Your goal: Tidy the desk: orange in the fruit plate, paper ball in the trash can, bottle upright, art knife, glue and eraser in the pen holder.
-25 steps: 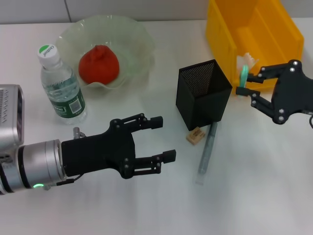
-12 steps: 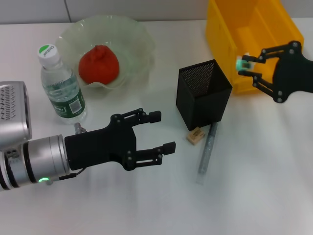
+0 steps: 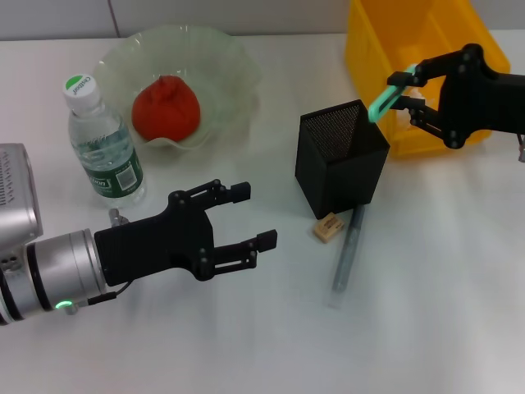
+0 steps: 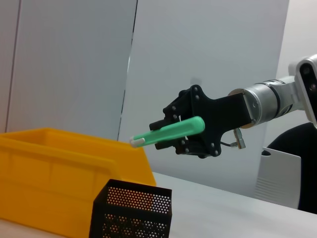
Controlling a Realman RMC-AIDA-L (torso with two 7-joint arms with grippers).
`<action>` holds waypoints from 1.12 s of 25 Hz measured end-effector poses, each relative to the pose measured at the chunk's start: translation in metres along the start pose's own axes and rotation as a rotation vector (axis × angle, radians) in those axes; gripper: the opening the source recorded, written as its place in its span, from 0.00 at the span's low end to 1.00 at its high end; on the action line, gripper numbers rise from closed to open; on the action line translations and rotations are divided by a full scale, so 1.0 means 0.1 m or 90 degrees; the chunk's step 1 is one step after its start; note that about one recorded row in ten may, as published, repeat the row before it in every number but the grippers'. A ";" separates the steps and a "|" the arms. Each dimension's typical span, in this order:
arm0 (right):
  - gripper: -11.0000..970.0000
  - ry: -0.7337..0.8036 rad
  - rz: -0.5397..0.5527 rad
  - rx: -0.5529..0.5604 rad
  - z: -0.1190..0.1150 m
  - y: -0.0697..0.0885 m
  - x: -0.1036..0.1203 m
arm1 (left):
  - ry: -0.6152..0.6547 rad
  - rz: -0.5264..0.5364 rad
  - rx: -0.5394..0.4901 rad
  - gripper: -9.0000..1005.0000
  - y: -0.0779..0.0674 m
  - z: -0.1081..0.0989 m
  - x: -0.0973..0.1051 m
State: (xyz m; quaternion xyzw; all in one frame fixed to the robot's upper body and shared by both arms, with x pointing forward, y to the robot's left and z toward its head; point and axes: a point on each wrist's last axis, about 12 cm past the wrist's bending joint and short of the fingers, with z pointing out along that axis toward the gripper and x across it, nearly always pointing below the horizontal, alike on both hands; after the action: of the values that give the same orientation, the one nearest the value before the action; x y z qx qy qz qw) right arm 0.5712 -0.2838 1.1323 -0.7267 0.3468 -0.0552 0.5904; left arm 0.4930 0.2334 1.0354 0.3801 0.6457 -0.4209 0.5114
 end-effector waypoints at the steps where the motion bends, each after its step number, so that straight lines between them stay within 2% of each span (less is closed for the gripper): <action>1: 0.24 0.011 -0.033 -0.012 0.05 -0.02 0.00 | -0.001 0.000 -0.002 0.80 0.00 0.00 0.00; 2: 0.24 0.011 -0.033 -0.012 0.05 -0.02 0.00 | -0.001 0.000 -0.002 0.80 0.00 0.00 0.00; 6: 0.24 0.041 -0.118 -0.026 0.13 -0.01 0.02 | 0.000 0.003 -0.004 0.80 0.00 -0.01 0.01; 14: 0.25 0.077 -0.293 0.023 0.19 0.04 -0.08 | -0.003 -0.001 -0.015 0.80 0.01 -0.02 0.01; 28: 0.27 0.125 -0.548 0.038 0.21 0.16 -0.23 | 0.010 0.019 -0.034 0.80 0.02 -0.03 0.06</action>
State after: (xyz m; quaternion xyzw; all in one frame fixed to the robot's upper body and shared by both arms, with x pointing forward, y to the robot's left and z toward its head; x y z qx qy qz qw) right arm 0.5574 -0.2540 1.1196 -0.7789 0.0654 -0.3745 0.4987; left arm 0.4932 0.2370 1.0298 0.3793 0.6548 -0.3928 0.5226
